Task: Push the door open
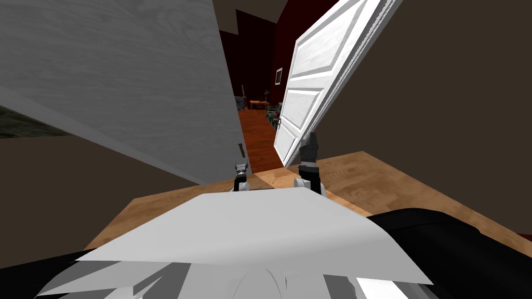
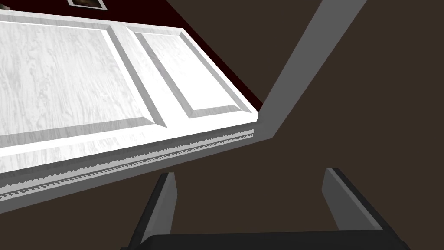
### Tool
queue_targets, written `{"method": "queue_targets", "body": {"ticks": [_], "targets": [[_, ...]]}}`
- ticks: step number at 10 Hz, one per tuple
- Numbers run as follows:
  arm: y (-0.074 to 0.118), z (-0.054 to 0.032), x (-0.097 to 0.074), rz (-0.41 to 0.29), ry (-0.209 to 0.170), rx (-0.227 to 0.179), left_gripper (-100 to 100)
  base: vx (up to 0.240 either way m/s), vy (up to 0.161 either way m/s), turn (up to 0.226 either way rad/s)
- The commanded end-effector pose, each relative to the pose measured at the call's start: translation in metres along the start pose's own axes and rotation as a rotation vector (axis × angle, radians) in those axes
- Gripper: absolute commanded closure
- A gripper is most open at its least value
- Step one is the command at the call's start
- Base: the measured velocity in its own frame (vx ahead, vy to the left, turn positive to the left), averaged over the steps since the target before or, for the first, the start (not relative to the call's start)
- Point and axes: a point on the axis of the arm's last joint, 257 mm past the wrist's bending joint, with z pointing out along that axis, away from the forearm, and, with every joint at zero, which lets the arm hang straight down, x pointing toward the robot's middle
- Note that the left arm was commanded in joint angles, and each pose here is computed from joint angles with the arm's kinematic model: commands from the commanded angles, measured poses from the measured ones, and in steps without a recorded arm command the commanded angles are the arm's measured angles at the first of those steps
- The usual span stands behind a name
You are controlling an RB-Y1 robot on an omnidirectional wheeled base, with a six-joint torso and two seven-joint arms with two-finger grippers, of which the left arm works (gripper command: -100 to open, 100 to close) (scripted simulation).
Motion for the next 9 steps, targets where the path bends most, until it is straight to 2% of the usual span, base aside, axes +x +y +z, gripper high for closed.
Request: {"method": "queue_targets", "body": {"ticks": [1,2,5,9], "targets": [[0.0,0.0,0.0,0.0,0.0,0.0,-100,0.035,0.059,-0.038],[-0.017,0.0033,-0.001,0.023,0.004,0.006,-100,0.105,0.029,-0.022],[-0.034,0.0061,-0.002,0.046,0.009,0.015,-100,0.181,0.031,-0.025],[-0.033,0.0044,-0.004,0.028,0.003,0.023,-100,0.189,0.021,-0.025]]}}
